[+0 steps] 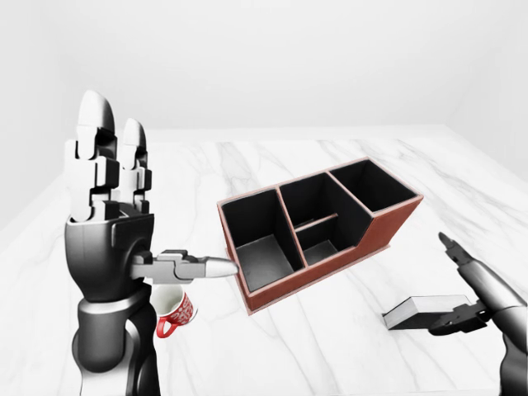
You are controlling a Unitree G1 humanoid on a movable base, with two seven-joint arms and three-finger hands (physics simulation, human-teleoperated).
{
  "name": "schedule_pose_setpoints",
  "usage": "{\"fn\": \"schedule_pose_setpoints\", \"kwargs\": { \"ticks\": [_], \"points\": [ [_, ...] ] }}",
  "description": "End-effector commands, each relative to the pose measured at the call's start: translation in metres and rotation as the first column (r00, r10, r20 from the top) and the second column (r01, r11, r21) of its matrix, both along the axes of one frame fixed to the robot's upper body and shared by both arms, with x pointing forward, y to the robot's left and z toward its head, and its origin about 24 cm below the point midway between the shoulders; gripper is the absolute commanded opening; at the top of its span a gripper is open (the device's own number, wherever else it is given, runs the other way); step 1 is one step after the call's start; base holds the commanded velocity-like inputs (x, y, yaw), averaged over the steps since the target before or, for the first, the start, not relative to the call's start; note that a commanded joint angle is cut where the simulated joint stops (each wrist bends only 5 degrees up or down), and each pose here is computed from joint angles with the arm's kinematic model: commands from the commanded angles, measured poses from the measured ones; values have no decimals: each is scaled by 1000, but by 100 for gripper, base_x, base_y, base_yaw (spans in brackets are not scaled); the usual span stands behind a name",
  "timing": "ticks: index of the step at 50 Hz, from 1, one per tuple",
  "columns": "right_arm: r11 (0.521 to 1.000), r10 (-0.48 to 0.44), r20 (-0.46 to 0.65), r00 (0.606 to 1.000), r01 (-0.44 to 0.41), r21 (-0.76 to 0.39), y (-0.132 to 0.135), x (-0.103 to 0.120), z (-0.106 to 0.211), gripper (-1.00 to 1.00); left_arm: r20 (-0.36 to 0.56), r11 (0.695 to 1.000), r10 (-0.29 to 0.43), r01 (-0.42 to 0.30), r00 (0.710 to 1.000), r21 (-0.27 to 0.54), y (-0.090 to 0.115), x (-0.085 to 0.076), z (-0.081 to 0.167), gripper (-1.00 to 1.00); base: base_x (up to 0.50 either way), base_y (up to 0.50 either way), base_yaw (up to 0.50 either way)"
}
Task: Pick up the book and place it in the back compartment of the caddy.
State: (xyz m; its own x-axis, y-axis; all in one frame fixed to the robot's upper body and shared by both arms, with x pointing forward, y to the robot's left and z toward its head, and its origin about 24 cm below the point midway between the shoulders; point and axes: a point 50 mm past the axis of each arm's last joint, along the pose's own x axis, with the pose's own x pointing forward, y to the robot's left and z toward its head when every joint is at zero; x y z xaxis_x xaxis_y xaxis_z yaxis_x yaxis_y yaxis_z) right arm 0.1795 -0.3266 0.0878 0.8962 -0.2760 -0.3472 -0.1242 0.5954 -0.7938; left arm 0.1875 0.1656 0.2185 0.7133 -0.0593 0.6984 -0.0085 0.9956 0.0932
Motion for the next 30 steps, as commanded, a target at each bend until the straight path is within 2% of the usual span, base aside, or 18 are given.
{"fn": "schedule_pose_setpoints", "kwargs": {
  "ticks": [1,30],
  "points": [
    [1000,-24,-13,1000,24,-5,-6,-1,-3,100,1,1000,-2,2,1000,1,-1,-1,0,100,0,0,0],
    [998,-56,-28,998,56,-15,-16,7,-23,100,-16,1000,-6,6,1000,2,-2,0,-3,100,0,0,0]
  ]
}}
